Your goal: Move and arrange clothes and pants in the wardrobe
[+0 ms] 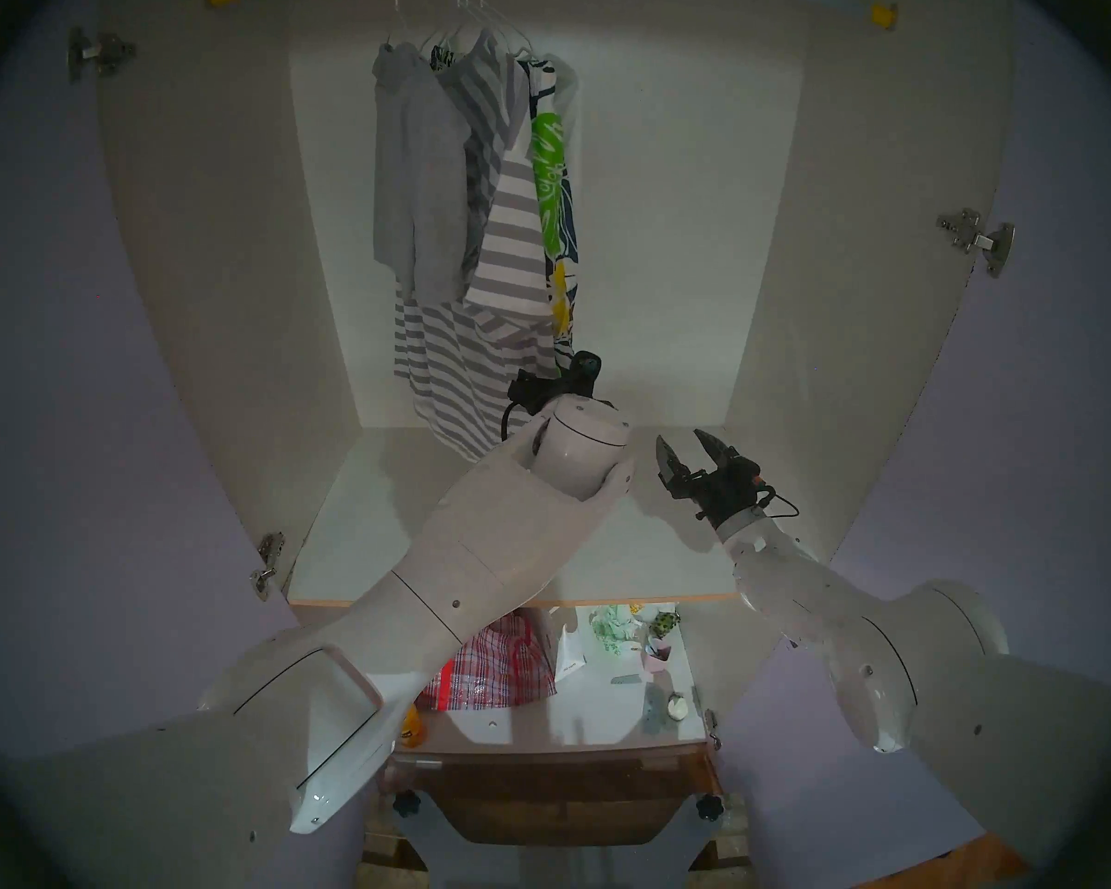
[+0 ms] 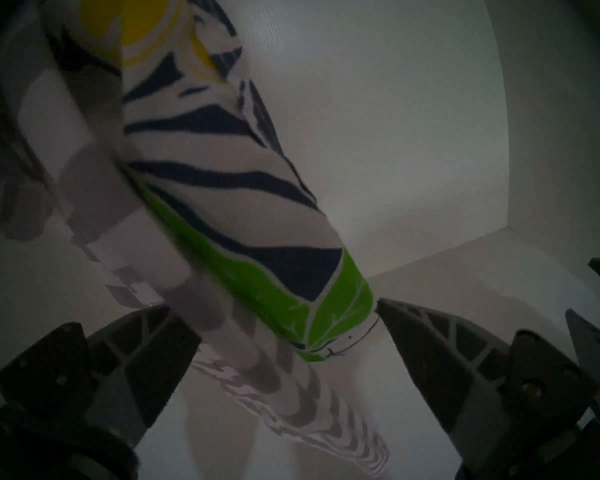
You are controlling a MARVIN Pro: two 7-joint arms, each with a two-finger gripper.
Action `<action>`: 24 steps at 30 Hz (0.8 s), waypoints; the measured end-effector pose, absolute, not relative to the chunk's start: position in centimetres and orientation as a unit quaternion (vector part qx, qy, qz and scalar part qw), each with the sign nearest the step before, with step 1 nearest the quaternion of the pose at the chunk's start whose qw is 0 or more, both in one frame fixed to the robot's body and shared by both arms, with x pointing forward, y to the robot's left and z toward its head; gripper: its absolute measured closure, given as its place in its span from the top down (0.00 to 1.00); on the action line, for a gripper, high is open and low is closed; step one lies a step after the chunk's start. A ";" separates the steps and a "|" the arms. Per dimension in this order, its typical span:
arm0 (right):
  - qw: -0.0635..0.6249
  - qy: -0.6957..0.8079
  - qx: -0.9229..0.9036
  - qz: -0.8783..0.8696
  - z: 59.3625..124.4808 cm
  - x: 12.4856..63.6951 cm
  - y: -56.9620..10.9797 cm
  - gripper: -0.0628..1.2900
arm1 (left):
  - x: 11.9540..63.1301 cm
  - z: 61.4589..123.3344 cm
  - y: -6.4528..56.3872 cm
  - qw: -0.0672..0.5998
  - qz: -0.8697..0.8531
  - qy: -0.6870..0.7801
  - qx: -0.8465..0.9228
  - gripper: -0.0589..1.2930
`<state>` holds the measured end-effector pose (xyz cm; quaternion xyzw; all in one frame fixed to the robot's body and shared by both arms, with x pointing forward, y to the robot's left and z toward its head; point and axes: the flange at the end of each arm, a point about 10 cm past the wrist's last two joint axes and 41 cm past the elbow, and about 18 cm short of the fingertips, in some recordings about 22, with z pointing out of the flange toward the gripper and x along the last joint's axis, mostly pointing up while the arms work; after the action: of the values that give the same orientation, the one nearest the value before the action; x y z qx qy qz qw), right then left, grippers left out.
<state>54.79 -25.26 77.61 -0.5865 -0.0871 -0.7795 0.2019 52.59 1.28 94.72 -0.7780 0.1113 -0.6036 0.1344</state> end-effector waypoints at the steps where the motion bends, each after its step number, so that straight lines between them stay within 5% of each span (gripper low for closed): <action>1: 0.202 -0.087 -0.586 -0.780 77.6 54.8 -25.3 0.93 | 52.6 94.7 1.2 0.134 -0.604 0.111 -0.778 0.94; 24: 0.202 -0.087 -0.586 -0.780 77.6 54.8 -25.3 0.93 | 52.4 94.7 0.8 0.129 -0.610 0.106 -0.774 0.94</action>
<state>54.78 -25.27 77.61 -0.5865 -0.0870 -0.7795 0.2020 52.37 0.82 94.70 -0.7744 0.1063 -0.6101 0.1292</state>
